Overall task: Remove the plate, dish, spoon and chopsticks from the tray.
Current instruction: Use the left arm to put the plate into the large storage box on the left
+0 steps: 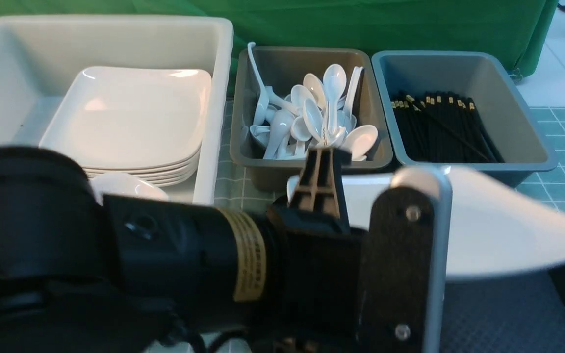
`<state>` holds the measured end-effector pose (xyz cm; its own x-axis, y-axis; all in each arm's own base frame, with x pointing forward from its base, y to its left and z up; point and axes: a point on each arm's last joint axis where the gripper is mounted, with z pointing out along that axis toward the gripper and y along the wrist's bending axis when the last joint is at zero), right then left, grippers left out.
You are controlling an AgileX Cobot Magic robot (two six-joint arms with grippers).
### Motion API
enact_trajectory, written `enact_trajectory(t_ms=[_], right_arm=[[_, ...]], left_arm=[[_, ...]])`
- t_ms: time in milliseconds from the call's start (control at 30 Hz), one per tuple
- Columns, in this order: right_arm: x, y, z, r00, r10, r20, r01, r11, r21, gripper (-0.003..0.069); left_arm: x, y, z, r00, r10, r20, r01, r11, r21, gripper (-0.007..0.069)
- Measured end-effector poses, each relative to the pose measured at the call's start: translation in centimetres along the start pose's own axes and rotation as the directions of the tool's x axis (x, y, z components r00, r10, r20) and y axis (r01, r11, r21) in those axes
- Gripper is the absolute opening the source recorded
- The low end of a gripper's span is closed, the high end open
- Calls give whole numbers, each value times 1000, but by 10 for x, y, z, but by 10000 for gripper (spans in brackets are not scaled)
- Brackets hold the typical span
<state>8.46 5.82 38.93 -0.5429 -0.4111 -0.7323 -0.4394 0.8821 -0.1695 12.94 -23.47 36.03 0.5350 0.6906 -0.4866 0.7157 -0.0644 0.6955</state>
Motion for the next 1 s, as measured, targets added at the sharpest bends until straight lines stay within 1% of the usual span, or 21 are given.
enact_trajectory(t_ms=[67,133,200,300,333,367,400,433,467,500,533,567,700,767,800,867,1000], right_arm=[[-1,0,0,1000,6,14,-6,1000,-3,67],[-6,3,-1,998,12,69,-10,999,-36,67],[-11,6,-1,992,15,124,-6,998,-67,66],[-19,10,-3,978,23,206,1,993,-118,50],[-21,12,-4,972,27,232,4,991,-132,43],[-25,14,-5,961,32,273,11,988,-156,29],[-25,14,-5,960,33,278,12,987,-159,26],[-28,16,-5,952,37,304,18,984,-175,21],[-32,20,-4,945,35,324,28,982,-188,20],[-33,21,-3,944,33,329,32,981,-192,20],[-34,22,-3,943,33,331,34,981,-193,20],[-36,25,0,943,26,333,43,980,-196,20],[-41,35,10,945,-1,327,69,978,-199,20],[-43,38,14,947,-11,320,78,977,-197,20],[-44,41,18,950,-24,310,87,977,-194,20],[-46,46,23,954,-43,297,102,977,-189,20],[-47,51,29,958,-64,281,120,975,-187,20]], left_arm=[[-3,14,-13,1000,24,1,-24,997,-76,31],[2,30,-21,999,20,-28,-24,989,-144,31],[10,42,-26,998,4,-66,-16,982,-186,31],[39,60,-31,985,-51,-166,8,968,-249,31],[49,65,-33,976,-69,-206,12,964,-266,31],[70,73,-37,955,-111,-275,27,956,-291,31],[76,76,-39,948,-126,-293,34,953,-301,31],[91,81,-42,927,-168,-336,55,945,-323,31],[116,89,-47,889,-239,-390,93,929,-359,31],[129,92,-49,867,-271,-417,110,922,-371,31],[131,92,-50,862,-279,-422,114,920,-375,31],[153,96,-51,820,-330,-467,146,910,-388,31],[205,98,-46,713,-425,-557,224,892,-394,31],[217,97,-43,690,-448,-569,248,885,-395,31],[230,97,-37,665,-471,-579,275,876,-397,31],[245,95,-27,643,-488,-591,301,870,-391,31],[262,91,-6,630,-491,-601,328,870,-367,31]])
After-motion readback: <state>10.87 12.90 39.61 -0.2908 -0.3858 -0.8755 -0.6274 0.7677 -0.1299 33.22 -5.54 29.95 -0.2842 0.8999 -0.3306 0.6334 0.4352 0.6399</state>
